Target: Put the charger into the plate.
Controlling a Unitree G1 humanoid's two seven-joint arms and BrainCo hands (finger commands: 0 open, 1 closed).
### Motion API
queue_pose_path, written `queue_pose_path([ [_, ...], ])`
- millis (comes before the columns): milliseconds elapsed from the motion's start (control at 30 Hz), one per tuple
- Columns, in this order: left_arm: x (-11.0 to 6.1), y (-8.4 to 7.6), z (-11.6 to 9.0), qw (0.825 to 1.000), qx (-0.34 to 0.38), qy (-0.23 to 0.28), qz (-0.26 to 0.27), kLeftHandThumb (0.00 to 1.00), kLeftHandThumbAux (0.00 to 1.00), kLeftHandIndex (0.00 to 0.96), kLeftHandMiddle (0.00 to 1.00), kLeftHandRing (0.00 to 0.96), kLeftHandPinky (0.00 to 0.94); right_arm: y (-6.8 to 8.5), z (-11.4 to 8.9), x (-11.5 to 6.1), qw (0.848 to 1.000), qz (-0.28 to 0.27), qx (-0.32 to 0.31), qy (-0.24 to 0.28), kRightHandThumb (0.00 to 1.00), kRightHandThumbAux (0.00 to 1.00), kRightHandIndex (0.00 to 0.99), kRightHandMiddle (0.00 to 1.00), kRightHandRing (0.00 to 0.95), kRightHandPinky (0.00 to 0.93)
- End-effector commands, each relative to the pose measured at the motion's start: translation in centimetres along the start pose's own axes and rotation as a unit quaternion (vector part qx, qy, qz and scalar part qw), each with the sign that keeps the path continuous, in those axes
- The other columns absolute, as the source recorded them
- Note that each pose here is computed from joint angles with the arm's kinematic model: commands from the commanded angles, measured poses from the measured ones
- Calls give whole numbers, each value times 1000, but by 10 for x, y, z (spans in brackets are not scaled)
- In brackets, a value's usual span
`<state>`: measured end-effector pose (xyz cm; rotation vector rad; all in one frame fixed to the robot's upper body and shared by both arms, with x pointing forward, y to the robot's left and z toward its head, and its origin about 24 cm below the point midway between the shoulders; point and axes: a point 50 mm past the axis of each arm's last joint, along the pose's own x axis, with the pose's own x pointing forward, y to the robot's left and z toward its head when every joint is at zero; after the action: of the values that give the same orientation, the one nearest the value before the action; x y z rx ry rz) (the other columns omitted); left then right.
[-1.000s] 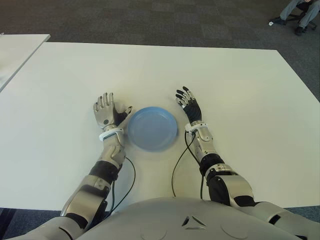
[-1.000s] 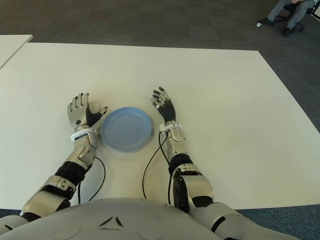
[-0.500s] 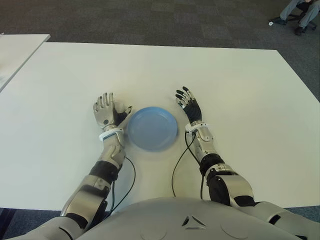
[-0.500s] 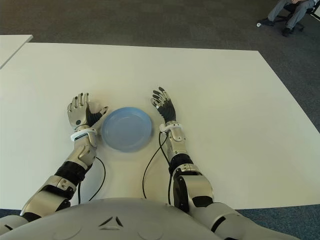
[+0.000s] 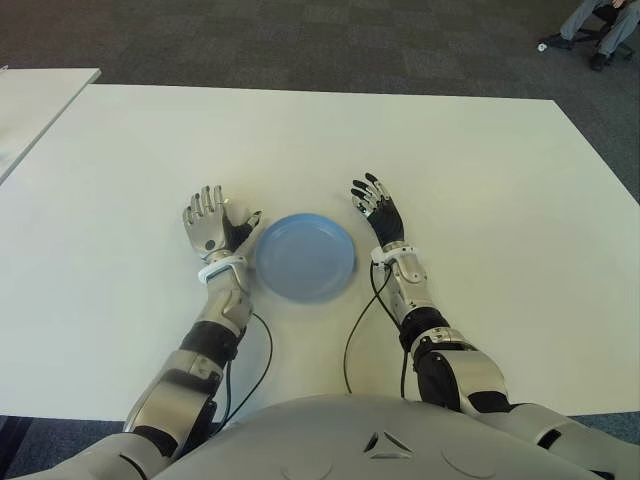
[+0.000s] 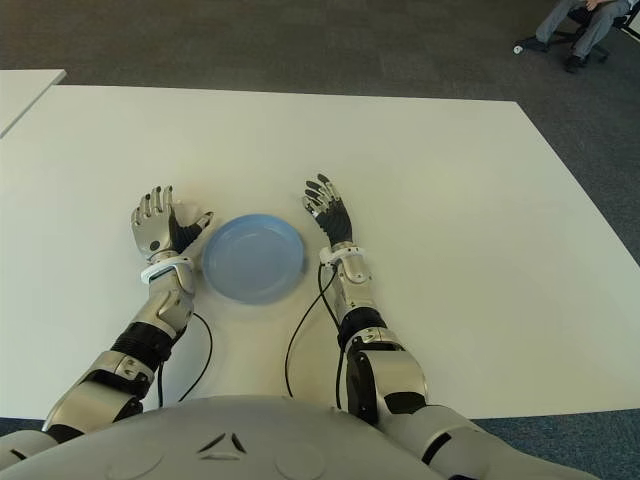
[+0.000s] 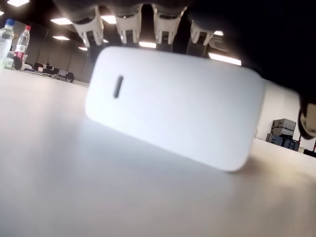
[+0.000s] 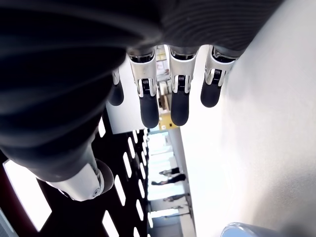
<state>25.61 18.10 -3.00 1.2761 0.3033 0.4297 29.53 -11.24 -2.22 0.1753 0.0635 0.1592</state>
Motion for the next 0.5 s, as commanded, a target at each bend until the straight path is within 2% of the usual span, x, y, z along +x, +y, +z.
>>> queue_pose_path([
  [33, -19, -20, -16, 997, 7, 63, -45, 172, 326, 0, 0, 0, 42, -6, -17, -11, 999, -14, 11, 36, 76, 730, 84, 205, 163, 124],
  [233, -23, -26, -20, 992, 6, 118, -42, 162, 331, 0, 0, 0, 58, -5, -16, -11, 999, -12, 11, 34, 84, 729, 85, 206, 164, 128],
  [500, -24, -28, -23, 986, 5, 163, -44, 175, 319, 0, 0, 4, 87, -3, -17, -11, 999, -11, 10, 33, 83, 725, 85, 209, 166, 131],
])
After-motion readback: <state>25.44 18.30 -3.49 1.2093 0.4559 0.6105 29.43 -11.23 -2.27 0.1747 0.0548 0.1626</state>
